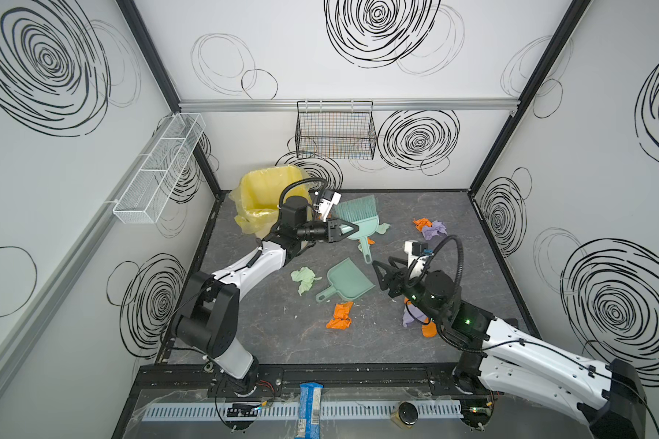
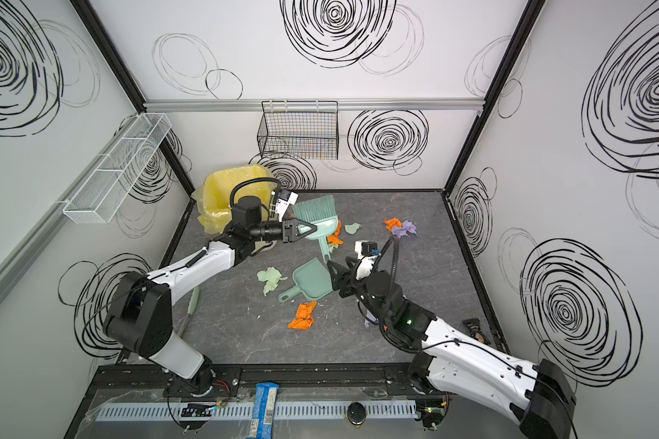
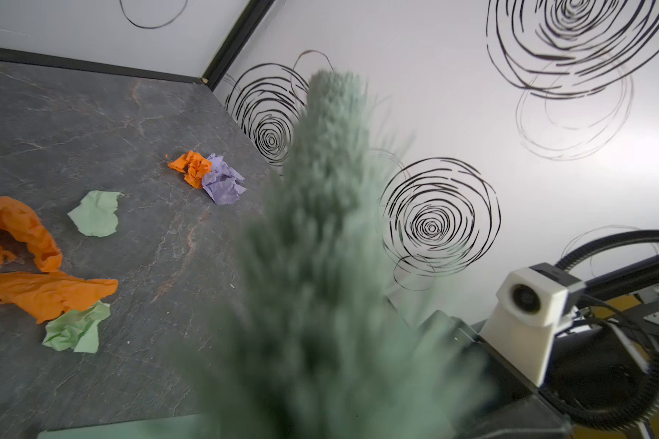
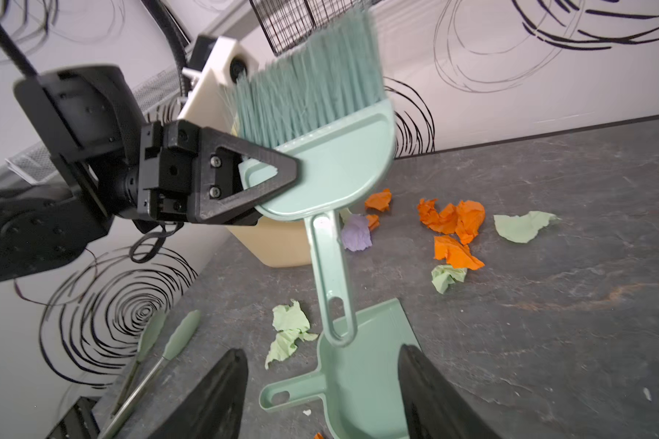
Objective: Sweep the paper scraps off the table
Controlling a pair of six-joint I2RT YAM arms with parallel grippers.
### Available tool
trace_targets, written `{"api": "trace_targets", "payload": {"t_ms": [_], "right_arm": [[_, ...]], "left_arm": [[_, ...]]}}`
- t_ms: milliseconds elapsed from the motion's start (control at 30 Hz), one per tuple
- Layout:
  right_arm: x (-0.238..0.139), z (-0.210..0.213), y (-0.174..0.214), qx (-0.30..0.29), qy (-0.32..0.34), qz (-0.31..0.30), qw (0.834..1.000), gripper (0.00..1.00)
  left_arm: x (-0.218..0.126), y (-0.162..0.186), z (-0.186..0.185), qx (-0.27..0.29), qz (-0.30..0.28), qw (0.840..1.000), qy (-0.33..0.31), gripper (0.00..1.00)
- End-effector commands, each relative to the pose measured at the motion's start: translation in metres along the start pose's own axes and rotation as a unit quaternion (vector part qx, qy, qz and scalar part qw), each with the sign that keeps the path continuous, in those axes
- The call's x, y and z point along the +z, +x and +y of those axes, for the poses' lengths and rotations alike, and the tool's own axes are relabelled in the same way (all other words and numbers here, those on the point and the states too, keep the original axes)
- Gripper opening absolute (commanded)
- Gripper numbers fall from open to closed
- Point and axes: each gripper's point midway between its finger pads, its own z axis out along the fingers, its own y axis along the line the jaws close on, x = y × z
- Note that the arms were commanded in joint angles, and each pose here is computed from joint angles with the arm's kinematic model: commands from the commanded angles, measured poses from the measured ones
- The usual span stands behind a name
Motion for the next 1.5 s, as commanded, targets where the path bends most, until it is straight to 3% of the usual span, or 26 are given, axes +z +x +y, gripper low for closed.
{"api": "trace_targets", "payload": {"t_ms": [0, 267, 500, 1233, 1467], "right_arm": [[-0.011, 0.032, -0.031, 0.078, -0.132, -0.058, 0.986, 0.68], [-0.02, 0.055, -0.048, 0.162, -0.243, -0.097, 0.951, 0.59], [-0.027, 0.076, -0.064, 0.191, -0.31, -0.143, 0.92, 0.48], [0.019, 0.105, -0.097, 0.186, -0.337, -0.187, 0.904, 0.23], [0.016, 0.102, -0.102, 0.183, -0.331, -0.204, 0.903, 0.01]], "left_arm": [[-0.018, -0.032, -0.062, 0.049, -0.065, 0.994, 0.068, 0.0], [-0.04, -0.043, -0.106, 0.05, -0.132, 0.985, 0.099, 0.0], [-0.041, -0.042, -0.112, 0.043, -0.136, 0.984, 0.108, 0.0], [-0.039, -0.033, -0.11, 0.044, -0.13, 0.985, 0.108, 0.0], [-0.04, -0.031, -0.108, 0.043, -0.131, 0.985, 0.105, 0.0]]}}
